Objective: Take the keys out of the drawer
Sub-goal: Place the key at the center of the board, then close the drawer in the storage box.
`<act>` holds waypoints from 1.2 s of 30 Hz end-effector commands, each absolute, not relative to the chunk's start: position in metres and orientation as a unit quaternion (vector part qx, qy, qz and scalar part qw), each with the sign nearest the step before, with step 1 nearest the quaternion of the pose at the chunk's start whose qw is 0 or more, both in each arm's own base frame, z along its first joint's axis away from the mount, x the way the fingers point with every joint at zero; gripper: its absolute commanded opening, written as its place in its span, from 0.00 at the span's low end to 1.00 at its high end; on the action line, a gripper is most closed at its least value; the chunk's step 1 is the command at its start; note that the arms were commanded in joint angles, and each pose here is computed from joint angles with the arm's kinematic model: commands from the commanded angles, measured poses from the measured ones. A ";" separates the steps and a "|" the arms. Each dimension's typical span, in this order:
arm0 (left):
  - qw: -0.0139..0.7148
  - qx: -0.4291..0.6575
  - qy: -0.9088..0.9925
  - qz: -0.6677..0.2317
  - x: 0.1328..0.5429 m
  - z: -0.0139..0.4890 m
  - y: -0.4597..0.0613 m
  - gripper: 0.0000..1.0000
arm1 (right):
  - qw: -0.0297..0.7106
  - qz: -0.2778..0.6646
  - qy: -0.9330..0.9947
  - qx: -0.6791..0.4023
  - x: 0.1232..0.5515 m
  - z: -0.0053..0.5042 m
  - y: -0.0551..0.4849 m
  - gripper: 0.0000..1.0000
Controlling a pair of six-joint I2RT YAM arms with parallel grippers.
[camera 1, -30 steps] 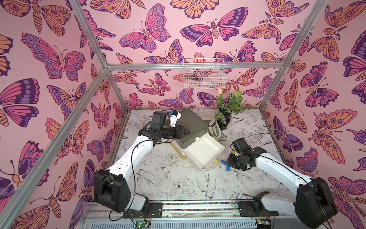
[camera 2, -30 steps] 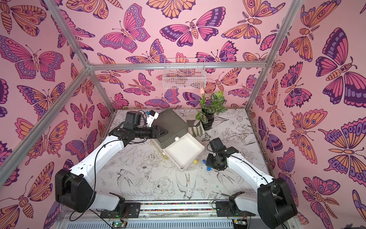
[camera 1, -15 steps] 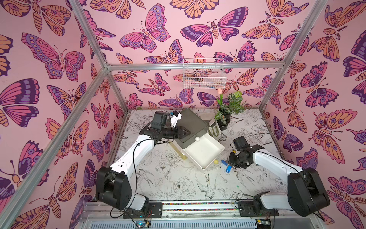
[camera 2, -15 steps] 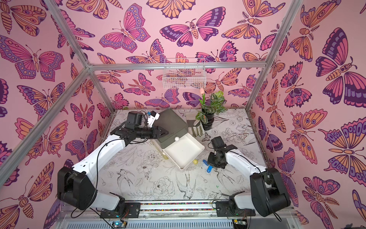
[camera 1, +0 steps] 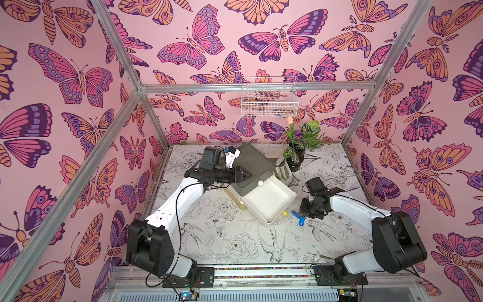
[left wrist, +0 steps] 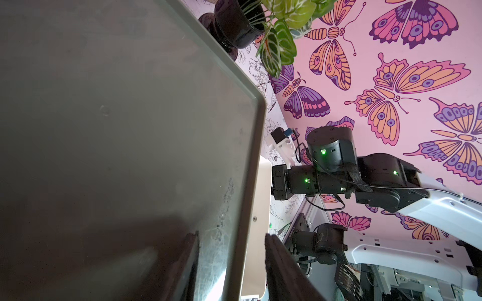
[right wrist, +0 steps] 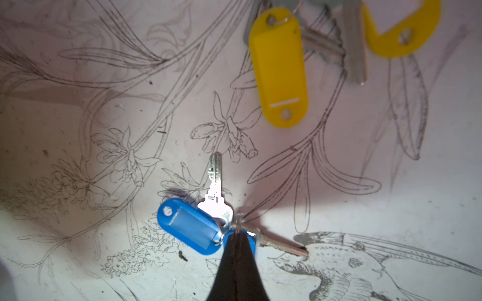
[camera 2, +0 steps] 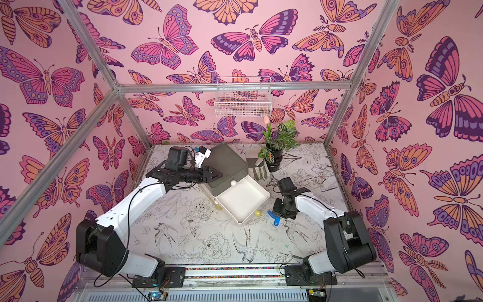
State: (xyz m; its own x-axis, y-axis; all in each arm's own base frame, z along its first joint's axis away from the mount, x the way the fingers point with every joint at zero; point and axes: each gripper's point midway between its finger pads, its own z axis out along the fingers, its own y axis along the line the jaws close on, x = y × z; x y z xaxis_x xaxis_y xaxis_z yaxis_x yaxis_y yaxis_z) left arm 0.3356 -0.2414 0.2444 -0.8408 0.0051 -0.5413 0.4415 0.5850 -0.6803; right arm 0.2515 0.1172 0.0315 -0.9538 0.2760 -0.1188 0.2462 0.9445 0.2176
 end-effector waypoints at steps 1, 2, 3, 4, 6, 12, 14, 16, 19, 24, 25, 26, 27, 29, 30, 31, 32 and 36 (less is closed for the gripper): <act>0.241 0.137 0.855 -0.438 0.333 0.239 -0.242 0.47 | 0.082 0.104 0.983 0.130 0.262 0.036 0.118 0.00; 0.243 0.137 0.855 -0.437 0.334 0.240 -0.242 0.47 | 0.081 0.103 0.983 0.130 0.262 0.035 0.118 0.00; 0.242 0.137 0.855 -0.437 0.334 0.239 -0.242 0.47 | 0.080 0.103 0.983 0.130 0.261 0.034 0.118 0.00; 0.241 0.136 0.856 -0.437 0.334 0.239 -0.241 0.47 | 0.079 0.103 0.983 0.130 0.261 0.033 0.117 0.01; 0.241 0.137 0.855 -0.438 0.334 0.239 -0.242 0.47 | 0.079 0.103 0.983 0.131 0.260 0.033 0.117 0.05; 0.242 0.135 0.856 -0.437 0.335 0.239 -0.241 0.47 | 0.087 0.106 0.982 0.133 0.260 0.041 0.117 0.20; 0.242 0.135 0.856 -0.437 0.335 0.239 -0.241 0.47 | 0.091 0.106 0.981 0.132 0.260 0.046 0.116 0.25; 0.243 0.135 0.855 -0.437 0.335 0.240 -0.241 0.47 | 0.095 0.108 0.981 0.132 0.260 0.051 0.116 0.30; 0.243 0.132 0.856 -0.437 0.335 0.240 -0.240 0.47 | 0.101 0.112 0.980 0.132 0.259 0.059 0.116 0.33; 0.248 0.130 0.855 -0.436 0.336 0.243 -0.238 0.47 | 0.112 0.115 0.978 0.132 0.256 0.074 0.113 0.41; 0.249 0.129 0.855 -0.436 0.337 0.244 -0.238 0.47 | 0.113 0.114 0.978 0.133 0.254 0.076 0.112 0.44; 0.250 0.129 0.855 -0.436 0.337 0.244 -0.237 0.47 | 0.114 0.115 0.978 0.132 0.252 0.079 0.112 0.45; 0.250 0.128 0.855 -0.436 0.337 0.244 -0.237 0.47 | 0.116 0.117 0.977 0.133 0.251 0.082 0.111 0.47; 0.251 0.126 0.856 -0.435 0.338 0.245 -0.237 0.47 | 0.119 0.122 0.976 0.134 0.247 0.087 0.111 0.49; 0.252 0.124 0.856 -0.435 0.338 0.246 -0.235 0.47 | 0.120 0.124 0.976 0.135 0.245 0.090 0.110 0.50; 0.254 0.123 0.855 -0.434 0.339 0.247 -0.235 0.47 | 0.121 0.126 0.975 0.136 0.243 0.091 0.110 0.51; 0.254 0.120 0.856 -0.434 0.339 0.247 -0.234 0.47 | 0.121 0.131 0.975 0.136 0.240 0.094 0.111 0.52; 0.260 0.106 0.860 -0.426 0.343 0.248 -0.229 0.46 | 0.109 0.172 0.971 0.128 0.228 0.104 0.122 0.53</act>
